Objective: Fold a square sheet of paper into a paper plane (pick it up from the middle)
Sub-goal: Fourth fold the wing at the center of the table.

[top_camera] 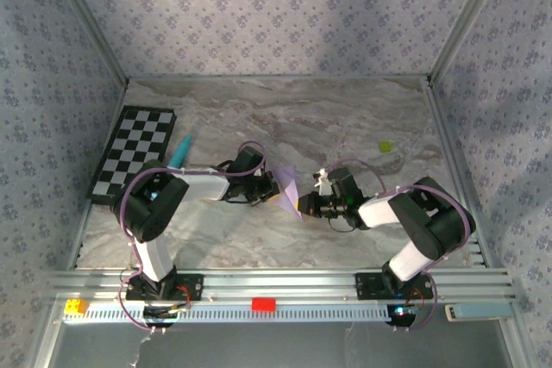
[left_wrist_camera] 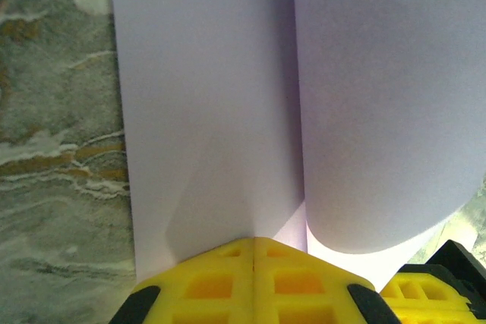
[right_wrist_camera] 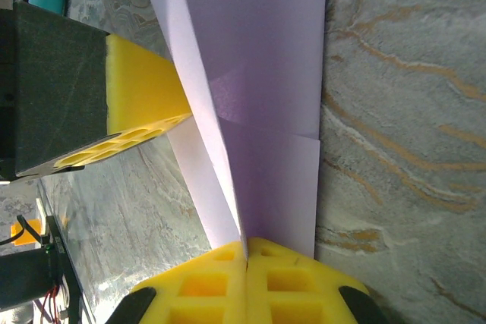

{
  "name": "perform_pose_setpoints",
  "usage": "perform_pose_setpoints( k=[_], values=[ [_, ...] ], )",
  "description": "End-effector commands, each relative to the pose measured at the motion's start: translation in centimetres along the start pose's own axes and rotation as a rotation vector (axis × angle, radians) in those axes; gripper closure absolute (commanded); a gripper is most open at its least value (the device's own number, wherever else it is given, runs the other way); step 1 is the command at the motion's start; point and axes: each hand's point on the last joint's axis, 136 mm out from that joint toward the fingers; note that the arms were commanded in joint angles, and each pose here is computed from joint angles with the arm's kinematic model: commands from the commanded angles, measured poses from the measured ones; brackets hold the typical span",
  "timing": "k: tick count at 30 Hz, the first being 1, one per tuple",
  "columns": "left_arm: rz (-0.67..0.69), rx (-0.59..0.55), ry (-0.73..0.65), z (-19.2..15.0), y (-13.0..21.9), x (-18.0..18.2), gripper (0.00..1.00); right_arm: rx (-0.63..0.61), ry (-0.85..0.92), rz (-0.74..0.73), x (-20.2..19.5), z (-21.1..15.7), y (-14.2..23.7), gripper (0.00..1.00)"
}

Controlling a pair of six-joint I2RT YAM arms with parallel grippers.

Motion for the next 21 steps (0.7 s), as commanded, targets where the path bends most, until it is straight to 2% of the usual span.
perform_pose_setpoints(
  k=[1, 7, 21],
  values=[
    [0.063, 0.000, -0.019, 0.1, 0.6, 0.8, 0.94, 0.057, -0.059, -0.093, -2.7, -1.8, -0.3, 1.00],
    [0.059, -0.021, -0.058, 0.6, 1.7, -0.3, 0.92, 0.056, -0.066, -0.098, -2.8, -1.7, -0.4, 1.00],
    [-0.051, -0.089, -0.103, 1.2, 3.2, -2.9, 0.93, 0.062, -0.084, -0.107, -3.0, -1.7, -0.6, 1.00]
  ],
)
Point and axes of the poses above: each hand's point on the last joint's axis, 136 mm out from that joint toward the fingers, its own y axis back along the fingers, its own x axis along the line the jaws close on, z = x × y, and after that the axes turned 4 degrees about -y, right-handed
